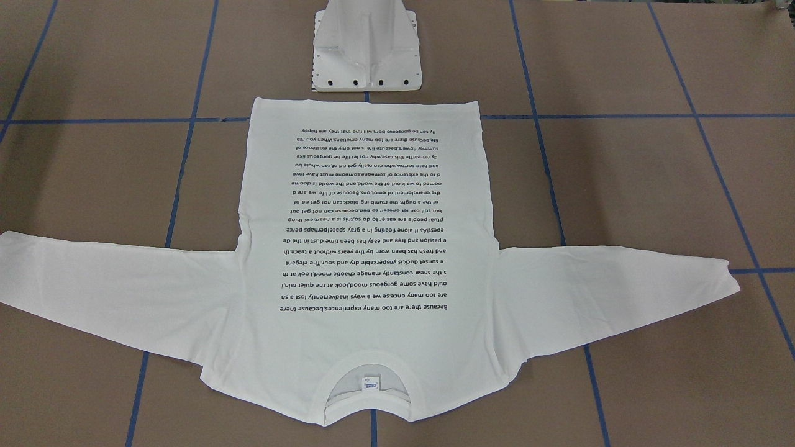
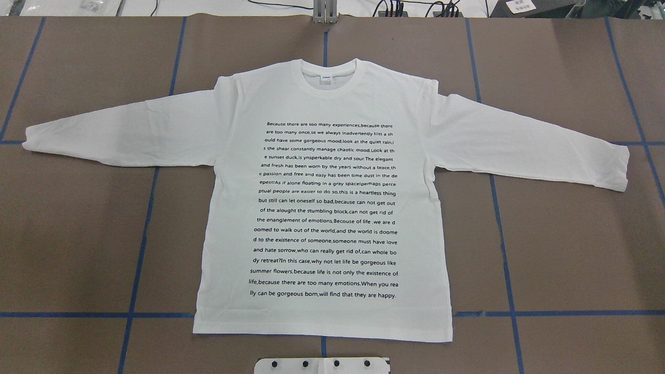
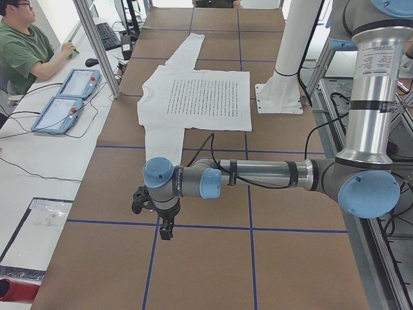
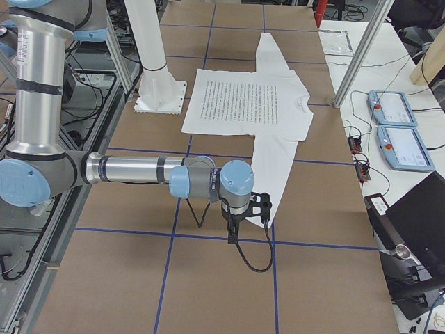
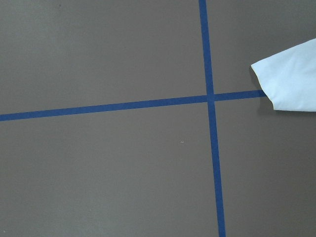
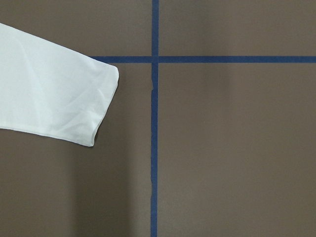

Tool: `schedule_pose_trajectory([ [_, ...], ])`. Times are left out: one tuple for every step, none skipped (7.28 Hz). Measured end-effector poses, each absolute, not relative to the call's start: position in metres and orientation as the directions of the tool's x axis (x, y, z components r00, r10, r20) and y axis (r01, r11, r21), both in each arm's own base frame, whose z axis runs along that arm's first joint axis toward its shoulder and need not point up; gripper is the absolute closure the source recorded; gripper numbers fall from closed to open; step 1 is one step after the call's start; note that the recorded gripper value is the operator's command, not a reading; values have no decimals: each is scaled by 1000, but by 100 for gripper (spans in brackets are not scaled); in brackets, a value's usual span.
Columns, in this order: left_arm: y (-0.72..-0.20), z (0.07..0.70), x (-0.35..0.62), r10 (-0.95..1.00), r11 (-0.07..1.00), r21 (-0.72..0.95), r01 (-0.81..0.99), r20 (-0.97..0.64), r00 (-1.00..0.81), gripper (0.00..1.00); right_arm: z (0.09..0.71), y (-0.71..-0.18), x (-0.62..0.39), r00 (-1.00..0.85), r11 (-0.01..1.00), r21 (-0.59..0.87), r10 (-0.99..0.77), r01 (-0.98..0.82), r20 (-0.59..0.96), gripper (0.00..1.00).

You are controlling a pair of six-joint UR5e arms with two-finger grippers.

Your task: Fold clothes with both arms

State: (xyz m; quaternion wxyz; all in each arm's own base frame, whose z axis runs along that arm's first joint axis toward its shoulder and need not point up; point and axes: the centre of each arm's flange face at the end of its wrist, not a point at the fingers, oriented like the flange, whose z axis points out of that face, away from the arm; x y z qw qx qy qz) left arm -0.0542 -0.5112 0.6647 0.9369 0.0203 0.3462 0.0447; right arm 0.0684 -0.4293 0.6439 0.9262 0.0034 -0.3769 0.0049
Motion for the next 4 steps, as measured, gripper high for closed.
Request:
schedule_pose_trajectory([
  [-511, 666, -54, 99, 995, 71, -70, -647, 756, 0, 644, -430, 68, 718, 1000, 4, 5, -11, 696, 0],
  [-512, 666, -54, 100, 995, 72, -70, -647, 756, 0, 643, -430, 69, 721, 1000, 5, 4, -11, 693, 0],
  [-512, 665, -54, 104, 994, 79, -70, -647, 756, 0, 643, -430, 69, 723, 1000, 6, 5, -12, 691, 0],
  [-513, 663, -54, 118, 993, 100, -70, -645, 755, 0, 644, -430, 69, 724, 1000, 5, 5, -12, 690, 0],
])
